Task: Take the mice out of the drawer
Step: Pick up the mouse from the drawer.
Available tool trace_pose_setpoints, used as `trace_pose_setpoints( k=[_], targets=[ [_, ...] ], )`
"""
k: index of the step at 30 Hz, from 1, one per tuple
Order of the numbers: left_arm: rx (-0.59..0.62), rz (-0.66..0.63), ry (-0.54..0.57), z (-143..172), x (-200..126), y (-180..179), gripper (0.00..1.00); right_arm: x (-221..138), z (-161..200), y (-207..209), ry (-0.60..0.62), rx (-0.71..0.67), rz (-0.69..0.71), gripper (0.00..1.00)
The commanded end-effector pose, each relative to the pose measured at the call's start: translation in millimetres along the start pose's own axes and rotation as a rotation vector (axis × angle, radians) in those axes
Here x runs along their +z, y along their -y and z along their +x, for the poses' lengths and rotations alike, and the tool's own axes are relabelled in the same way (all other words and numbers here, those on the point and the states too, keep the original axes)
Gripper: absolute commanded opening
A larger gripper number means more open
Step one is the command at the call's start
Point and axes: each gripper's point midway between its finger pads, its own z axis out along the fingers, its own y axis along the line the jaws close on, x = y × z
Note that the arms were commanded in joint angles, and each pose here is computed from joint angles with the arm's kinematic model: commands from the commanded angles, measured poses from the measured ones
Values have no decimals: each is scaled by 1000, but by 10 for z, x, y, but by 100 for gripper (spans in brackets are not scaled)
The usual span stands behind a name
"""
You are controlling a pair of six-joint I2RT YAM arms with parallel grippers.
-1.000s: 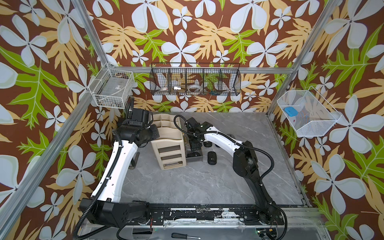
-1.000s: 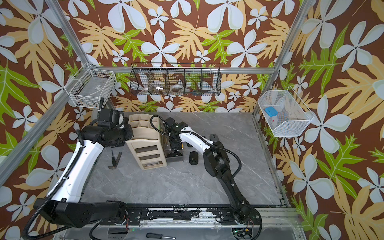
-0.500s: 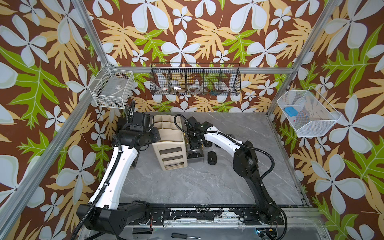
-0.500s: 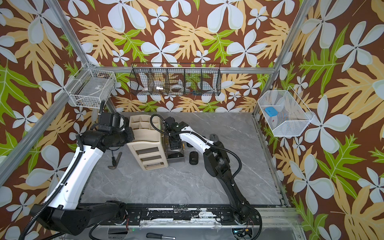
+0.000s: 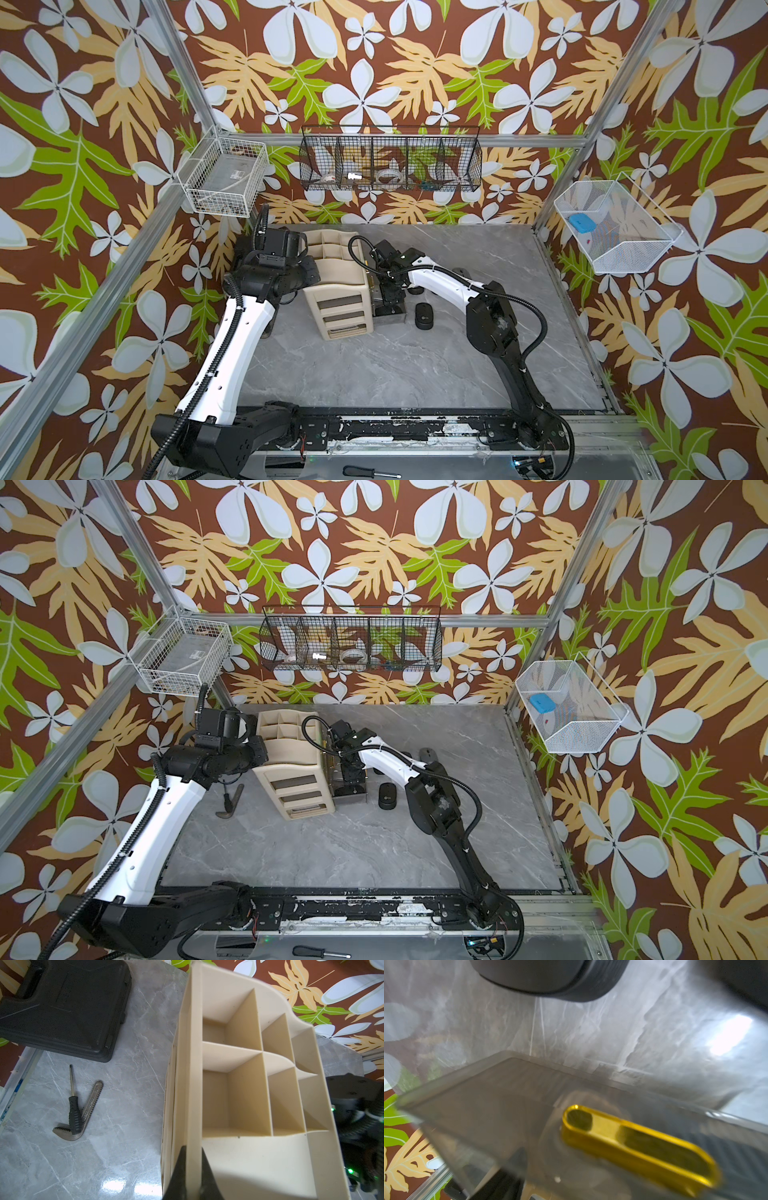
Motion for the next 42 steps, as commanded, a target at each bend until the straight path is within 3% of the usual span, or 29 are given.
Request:
trace_pose_setpoints(
  k=[1,8,14,22,31,42],
  targets=[
    [-35,157,100,-238,-83,304,0,117,29,52,-2,8,37,78],
    [-38,174,109,-234,-115,329,0,260,0,94,17,2,70,78],
    [-40,138,128,-292,-80,289,0,356,53,107,-11,-10,69,69],
    [-34,71,132,-337,32,201,0,184,127,-72,-29,-33,-11,58],
    [-21,-3,148,-412,87,102,0,-87,197,-271,-68,-52,-115,58],
    [-12,1,162,-467,65,125,0,-580,-78,-440,-18,-119,-203,60]
  ],
)
